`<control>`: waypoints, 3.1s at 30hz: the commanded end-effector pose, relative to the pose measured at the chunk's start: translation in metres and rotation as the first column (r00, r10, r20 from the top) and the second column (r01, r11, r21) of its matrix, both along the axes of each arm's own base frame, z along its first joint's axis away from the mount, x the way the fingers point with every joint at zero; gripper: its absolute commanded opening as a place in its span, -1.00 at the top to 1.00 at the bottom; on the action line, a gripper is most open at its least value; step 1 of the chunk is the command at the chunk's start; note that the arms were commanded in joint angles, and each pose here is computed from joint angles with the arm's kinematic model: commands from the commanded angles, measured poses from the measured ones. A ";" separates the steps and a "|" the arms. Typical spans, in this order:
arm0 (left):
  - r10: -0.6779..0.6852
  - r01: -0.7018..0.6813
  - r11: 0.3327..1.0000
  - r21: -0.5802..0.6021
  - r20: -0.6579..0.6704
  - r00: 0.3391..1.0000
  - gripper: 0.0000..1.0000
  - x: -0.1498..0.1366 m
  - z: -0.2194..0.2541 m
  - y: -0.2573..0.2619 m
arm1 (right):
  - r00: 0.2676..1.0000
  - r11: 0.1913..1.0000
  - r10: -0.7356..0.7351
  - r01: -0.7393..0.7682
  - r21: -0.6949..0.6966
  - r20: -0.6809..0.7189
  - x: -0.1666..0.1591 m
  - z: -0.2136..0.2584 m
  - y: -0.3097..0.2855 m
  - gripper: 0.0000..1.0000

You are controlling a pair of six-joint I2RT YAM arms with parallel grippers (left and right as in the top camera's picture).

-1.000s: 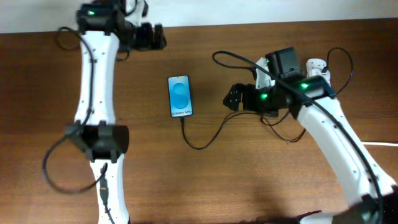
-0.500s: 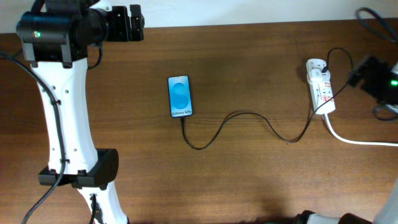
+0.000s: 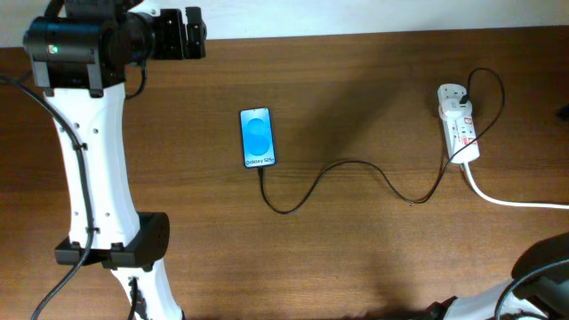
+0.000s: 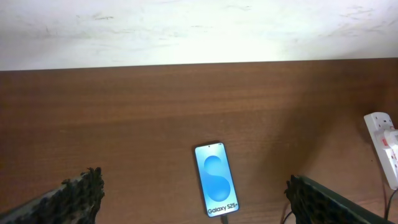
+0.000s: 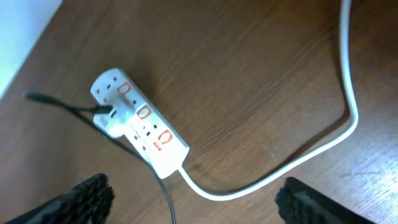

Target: Plug charger to phone and switch on socket

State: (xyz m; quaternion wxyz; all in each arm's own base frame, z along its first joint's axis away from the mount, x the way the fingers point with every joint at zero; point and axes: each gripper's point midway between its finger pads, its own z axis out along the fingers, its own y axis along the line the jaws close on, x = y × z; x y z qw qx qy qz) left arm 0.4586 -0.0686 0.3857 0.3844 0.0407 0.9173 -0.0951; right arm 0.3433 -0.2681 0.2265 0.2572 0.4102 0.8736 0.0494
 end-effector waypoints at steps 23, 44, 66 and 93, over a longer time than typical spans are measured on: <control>0.002 -0.002 1.000 0.014 0.029 1.000 -0.99 -0.005 0.010 0.003 | 0.955 0.964 0.247 -0.226 0.141 -0.161 0.098 -0.203 0.029 -0.99; 0.000 -0.001 1.000 0.014 0.029 1.000 -0.99 -0.005 0.010 0.003 | 0.930 0.956 0.294 -0.282 0.085 -0.222 0.107 -0.211 0.047 -0.93; 0.000 -0.001 1.000 0.014 0.029 1.000 -0.99 -0.005 0.010 0.003 | 0.883 0.910 0.408 -0.376 0.172 -0.230 0.108 -0.241 0.077 -0.93; 0.000 -0.001 1.000 0.014 0.029 1.000 -0.99 -0.005 0.010 0.003 | 0.822 0.846 0.493 -0.376 -0.377 0.285 -0.044 0.212 0.204 -0.97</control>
